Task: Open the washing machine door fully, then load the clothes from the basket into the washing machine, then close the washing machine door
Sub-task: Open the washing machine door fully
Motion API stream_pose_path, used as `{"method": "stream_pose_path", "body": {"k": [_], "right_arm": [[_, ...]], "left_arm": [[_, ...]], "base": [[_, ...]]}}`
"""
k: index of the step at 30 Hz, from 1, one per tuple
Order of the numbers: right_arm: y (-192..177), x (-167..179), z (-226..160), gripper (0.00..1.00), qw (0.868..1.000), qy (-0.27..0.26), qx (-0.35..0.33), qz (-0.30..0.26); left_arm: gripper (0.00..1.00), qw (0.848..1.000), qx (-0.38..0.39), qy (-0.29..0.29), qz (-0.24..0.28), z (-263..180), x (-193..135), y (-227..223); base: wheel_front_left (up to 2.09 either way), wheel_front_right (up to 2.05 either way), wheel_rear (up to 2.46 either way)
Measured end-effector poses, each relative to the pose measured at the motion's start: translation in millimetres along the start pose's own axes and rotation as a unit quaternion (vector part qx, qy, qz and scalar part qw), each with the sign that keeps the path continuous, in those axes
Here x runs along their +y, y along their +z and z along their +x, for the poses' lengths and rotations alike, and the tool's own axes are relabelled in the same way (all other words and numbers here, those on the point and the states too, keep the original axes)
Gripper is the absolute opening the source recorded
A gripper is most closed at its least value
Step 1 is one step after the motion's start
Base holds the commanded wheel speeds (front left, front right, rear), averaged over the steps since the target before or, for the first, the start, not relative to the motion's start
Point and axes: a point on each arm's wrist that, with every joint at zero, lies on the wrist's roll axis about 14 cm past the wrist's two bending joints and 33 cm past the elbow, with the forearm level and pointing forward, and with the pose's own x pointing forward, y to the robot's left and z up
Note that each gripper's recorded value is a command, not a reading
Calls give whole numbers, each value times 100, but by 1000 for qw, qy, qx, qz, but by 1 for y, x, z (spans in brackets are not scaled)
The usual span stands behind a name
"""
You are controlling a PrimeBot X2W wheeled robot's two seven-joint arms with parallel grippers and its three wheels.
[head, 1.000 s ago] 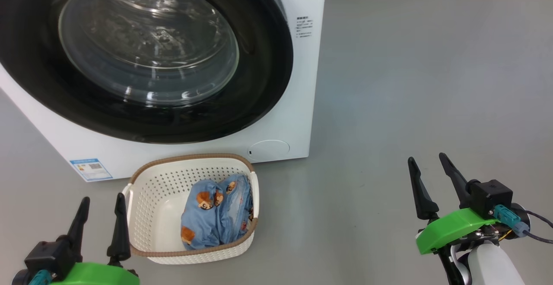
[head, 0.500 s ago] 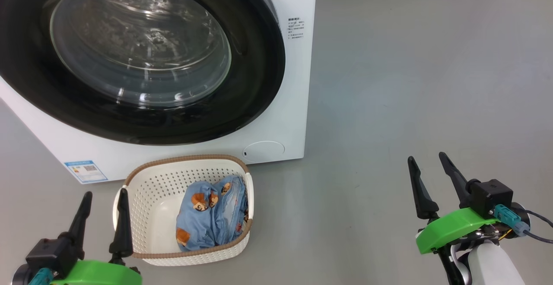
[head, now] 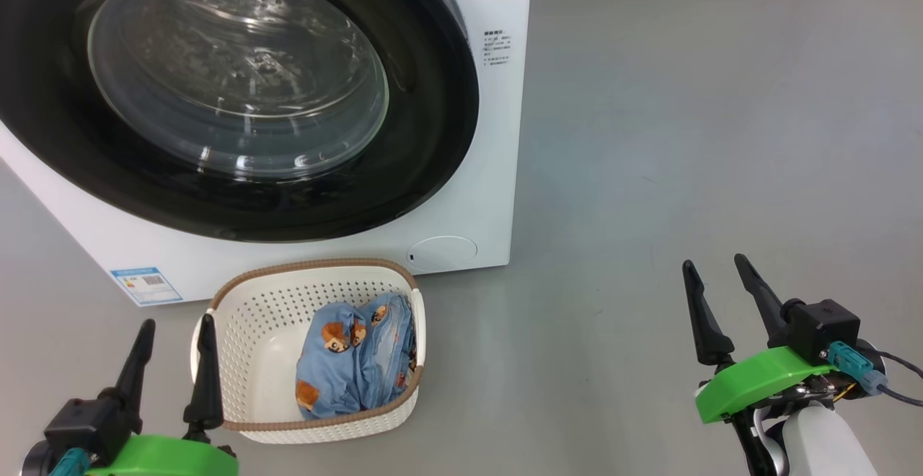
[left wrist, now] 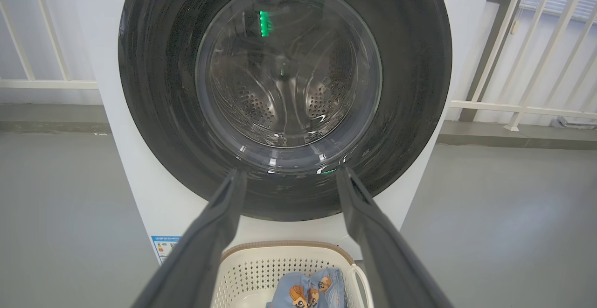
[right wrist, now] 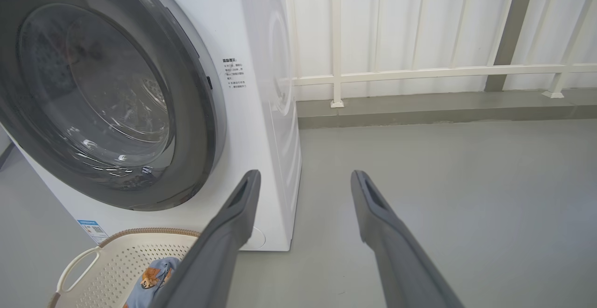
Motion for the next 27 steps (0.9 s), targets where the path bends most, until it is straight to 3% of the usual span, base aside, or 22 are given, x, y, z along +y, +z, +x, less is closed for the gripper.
{"method": "stream_pose_path", "body": {"k": [6,15,19,23,24,26,27], "right_arm": [[2,0,4,100,1000,-2,-3,12],[28,-6,33,100,992,-22,-50,111],[30,-12,41,100,981,-40,-59,183],[24,-15,49,100,957,-58,-59,278],[25,-15,52,96,949,-62,-61,304],[25,-15,57,45,932,-68,-65,349],[25,-15,60,30,925,-69,-65,369]], "left_arm": [[100,1000,1,0,2,-1,-1,-1],[100,1000,14,-6,-5,-5,-8,-11],[100,1000,19,-8,-7,-7,-10,-14],[100,1000,24,-7,-7,-9,-9,-17],[100,1000,25,-6,-7,-9,-9,-18],[100,1000,29,-6,-7,-10,-9,-20],[100,999,30,-6,-8,-10,-9,-22]], "base": [[0,0,0],[0,0,0],[0,0,0],[0,0,0],[0,0,0],[0,0,0],[0,0,0]]}}
